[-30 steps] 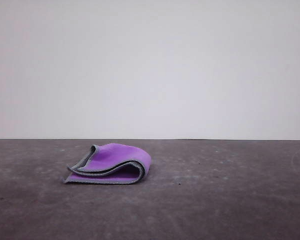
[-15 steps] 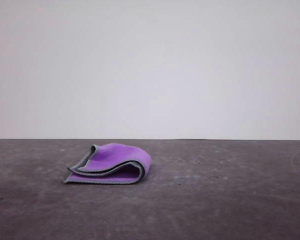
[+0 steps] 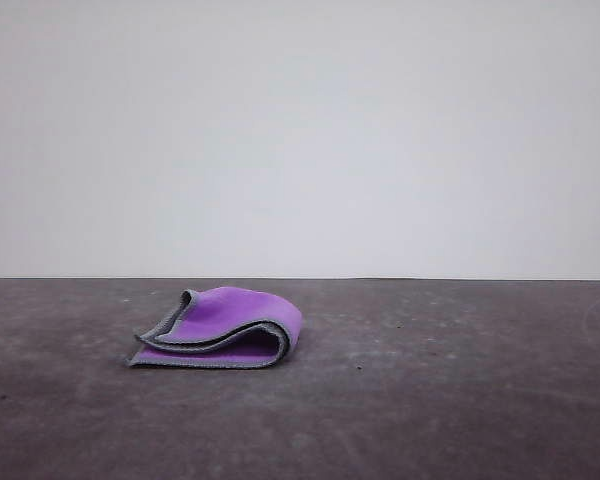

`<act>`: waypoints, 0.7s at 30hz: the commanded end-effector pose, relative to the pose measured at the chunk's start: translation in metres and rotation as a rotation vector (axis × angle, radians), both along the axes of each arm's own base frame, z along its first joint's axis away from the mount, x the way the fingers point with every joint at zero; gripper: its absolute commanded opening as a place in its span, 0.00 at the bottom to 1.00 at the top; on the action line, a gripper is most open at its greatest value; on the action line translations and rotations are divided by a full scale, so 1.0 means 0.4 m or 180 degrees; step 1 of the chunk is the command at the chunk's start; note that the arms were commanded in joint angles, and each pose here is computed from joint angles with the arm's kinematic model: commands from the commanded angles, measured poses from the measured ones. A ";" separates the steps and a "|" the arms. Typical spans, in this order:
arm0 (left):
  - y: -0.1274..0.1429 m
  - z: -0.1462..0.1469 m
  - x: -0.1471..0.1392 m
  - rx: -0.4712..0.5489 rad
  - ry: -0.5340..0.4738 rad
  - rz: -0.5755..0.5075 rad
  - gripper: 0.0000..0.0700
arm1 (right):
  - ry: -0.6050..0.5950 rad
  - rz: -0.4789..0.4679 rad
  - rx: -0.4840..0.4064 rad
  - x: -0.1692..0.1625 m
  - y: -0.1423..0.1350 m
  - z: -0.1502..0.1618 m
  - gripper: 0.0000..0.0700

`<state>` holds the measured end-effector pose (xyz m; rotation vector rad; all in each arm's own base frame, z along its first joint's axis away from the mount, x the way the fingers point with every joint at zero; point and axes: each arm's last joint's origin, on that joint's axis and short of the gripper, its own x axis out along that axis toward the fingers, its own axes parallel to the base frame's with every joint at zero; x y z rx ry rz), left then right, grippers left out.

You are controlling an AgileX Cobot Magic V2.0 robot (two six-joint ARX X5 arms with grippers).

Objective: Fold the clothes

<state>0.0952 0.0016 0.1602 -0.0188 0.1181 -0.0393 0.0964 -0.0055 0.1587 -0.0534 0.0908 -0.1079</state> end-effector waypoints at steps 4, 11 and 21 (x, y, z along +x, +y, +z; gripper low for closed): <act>0.000 -0.014 0.003 -0.0005 0.0024 -0.0001 0.00 | -0.0021 -0.0013 0.0035 0.001 0.000 -0.001 0.02; 0.000 -0.014 0.003 -0.0005 0.0024 -0.0001 0.00 | -0.0021 -0.0013 0.0035 0.001 0.000 -0.001 0.02; 0.000 -0.014 0.003 -0.0005 0.0024 0.0000 0.00 | -0.0021 -0.0013 0.0035 0.001 0.000 -0.001 0.02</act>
